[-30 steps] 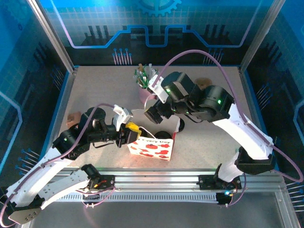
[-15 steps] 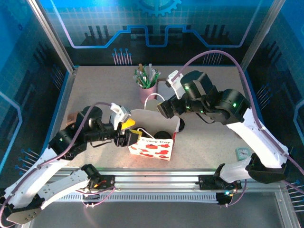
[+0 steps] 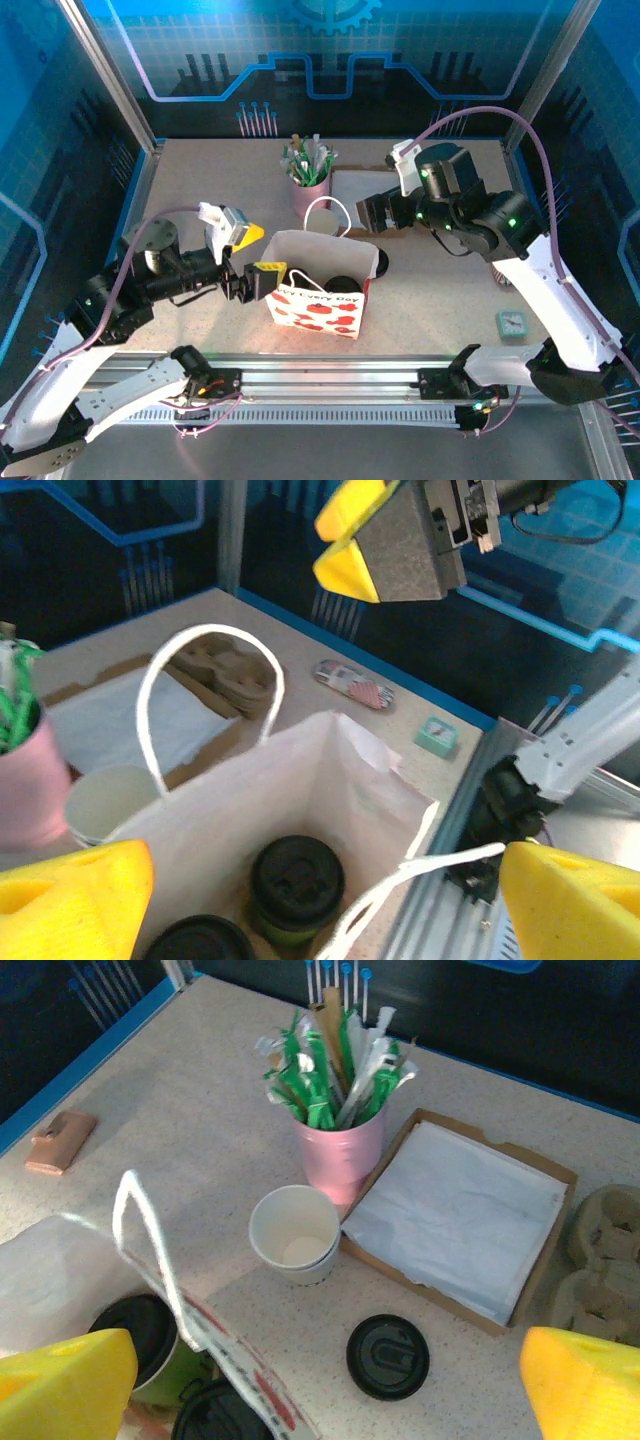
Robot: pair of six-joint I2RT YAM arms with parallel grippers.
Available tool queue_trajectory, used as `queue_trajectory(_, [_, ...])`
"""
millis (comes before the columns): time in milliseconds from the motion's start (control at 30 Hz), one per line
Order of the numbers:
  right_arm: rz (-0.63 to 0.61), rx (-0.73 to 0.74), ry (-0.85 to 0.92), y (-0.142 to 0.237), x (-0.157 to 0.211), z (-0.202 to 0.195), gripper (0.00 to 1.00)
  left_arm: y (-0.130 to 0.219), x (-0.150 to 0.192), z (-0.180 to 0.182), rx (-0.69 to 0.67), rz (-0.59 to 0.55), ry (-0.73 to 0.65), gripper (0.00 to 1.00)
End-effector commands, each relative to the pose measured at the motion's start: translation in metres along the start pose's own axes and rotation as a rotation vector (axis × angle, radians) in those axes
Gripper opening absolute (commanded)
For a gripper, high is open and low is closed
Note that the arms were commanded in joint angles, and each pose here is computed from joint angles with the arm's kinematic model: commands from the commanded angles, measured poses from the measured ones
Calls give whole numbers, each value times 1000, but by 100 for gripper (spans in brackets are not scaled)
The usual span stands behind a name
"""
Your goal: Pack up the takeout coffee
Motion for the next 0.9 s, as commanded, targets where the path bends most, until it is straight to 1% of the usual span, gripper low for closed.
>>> queue_trajectory(0, [-45,26,-78,-2,-8,-16,97,-1,-13,21,-141,-10,-15,94])
queue_trajectory(67, [-53,55,-107,-9,-10,-29,95,-7,-17,33,-200,1,-12,95])
queue_trajectory(200, [-41,39,-178,-27,-11,-42,94,-20,-28,55,-268,-1,42,98])
queue_trajectory(367, [-38,51,-247,-56,-19,-57,90,-25,-44,103,-396,-41,192,99])
queue_trajectory(467, [-41,40,-281,-76,-28,-64,87,-31,-47,128,-449,-37,278,99])
queue_trajectory(533, [-28,40,-304,-90,-31,-68,86,-37,-47,145,-468,-37,334,97])
queue_trajectory(600, [-19,43,-315,-99,-32,-71,85,-42,-43,168,-508,-25,402,91])
queue_trajectory(700, [-20,43,-309,-106,-33,-73,85,-58,-33,204,-526,21,510,85])
queue_trajectory(800, [-11,47,-300,-112,-31,-75,86,-80,-22,232,-540,86,559,81])
queue_trajectory(867, [3,27,-309,-118,-29,-74,85,-99,-15,248,-533,141,592,77])
Point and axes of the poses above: each hand's point on the last joint's axis, 136 mm out from that joint toward the fingers, its own y axis back along the fingers, its own z axis along the line the jaws close on, x = y × z, the point moved 2 cm from there along y, back along the fingers, and after that the axes turned 4 degrees about -y, right-handed, at the moved point
